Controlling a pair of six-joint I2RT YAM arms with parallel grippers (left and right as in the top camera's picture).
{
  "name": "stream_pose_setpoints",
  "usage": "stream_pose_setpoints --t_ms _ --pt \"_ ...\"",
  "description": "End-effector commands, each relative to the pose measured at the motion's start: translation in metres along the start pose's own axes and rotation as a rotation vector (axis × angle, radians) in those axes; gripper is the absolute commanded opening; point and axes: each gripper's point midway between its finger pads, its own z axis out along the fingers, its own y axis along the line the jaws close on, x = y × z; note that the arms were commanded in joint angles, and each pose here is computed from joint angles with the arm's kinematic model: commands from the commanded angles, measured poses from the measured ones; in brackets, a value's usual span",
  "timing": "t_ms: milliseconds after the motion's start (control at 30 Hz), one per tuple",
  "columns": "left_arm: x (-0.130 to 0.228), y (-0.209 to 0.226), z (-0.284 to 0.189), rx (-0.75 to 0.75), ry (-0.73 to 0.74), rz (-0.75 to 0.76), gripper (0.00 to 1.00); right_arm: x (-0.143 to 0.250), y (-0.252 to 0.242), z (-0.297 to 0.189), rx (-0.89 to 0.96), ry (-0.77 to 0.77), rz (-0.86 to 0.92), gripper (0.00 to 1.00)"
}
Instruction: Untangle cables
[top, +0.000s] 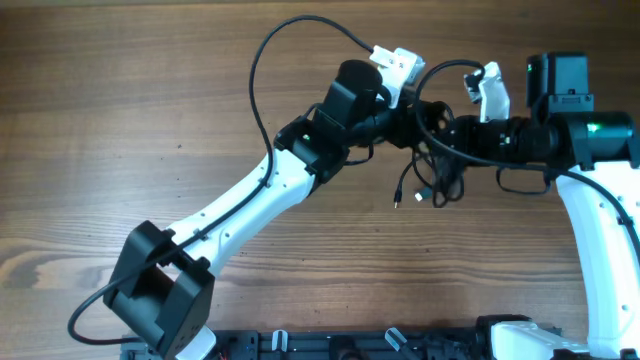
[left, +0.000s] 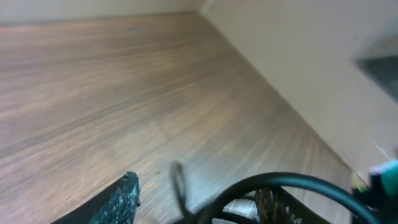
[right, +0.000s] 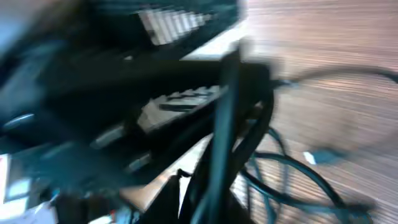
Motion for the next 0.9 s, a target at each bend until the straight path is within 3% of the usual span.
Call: stream_pose_setpoints --t_ms 0,67,133,233,300,433,467,567,667,867 --pt "0.004 0.077 -0.005 -0.386 -0.074 -0.164 0.54 0.009 0.064 -0.014 -0.288 -0.004 -0.122 0.33" --pt "0.006 0.092 -0.012 -0.477 -0.094 -0.211 0.4 0.01 0.065 -0.016 -0.287 -0.006 -0.123 0.35" --pt "0.009 0.104 -0.019 -0.554 -0.104 -0.233 0.33 0.011 0.065 -0.016 -0.286 -0.003 -0.12 0.36" --pt "0.017 0.115 -0.025 -0.606 -0.079 -0.234 0.29 0.01 0.057 -0.014 -0.235 -0.004 -0.112 0.36" --pt "0.024 0.12 -0.028 -0.629 -0.046 -0.239 0.19 0.006 0.042 -0.011 -0.152 -0.012 -0.068 0.36" --pt "0.039 0.117 -0.027 -0.606 0.029 -0.244 0.14 -0.005 -0.003 -0.011 0.11 -0.066 0.099 0.36" --pt "0.043 0.114 -0.025 -0.584 0.049 -0.241 0.18 -0.009 -0.015 -0.013 0.18 -0.089 0.135 0.37" --pt "0.053 0.1 -0.019 -0.498 0.119 -0.235 0.41 -0.018 -0.043 -0.02 0.34 -0.153 0.204 0.5" --pt "0.061 0.085 -0.012 -0.402 0.171 -0.228 0.59 -0.022 -0.052 -0.02 0.38 -0.164 0.204 0.56" --pt "0.087 0.097 0.009 -0.395 0.233 -0.223 0.74 -0.021 -0.063 -0.005 0.391 -0.111 0.207 0.58"
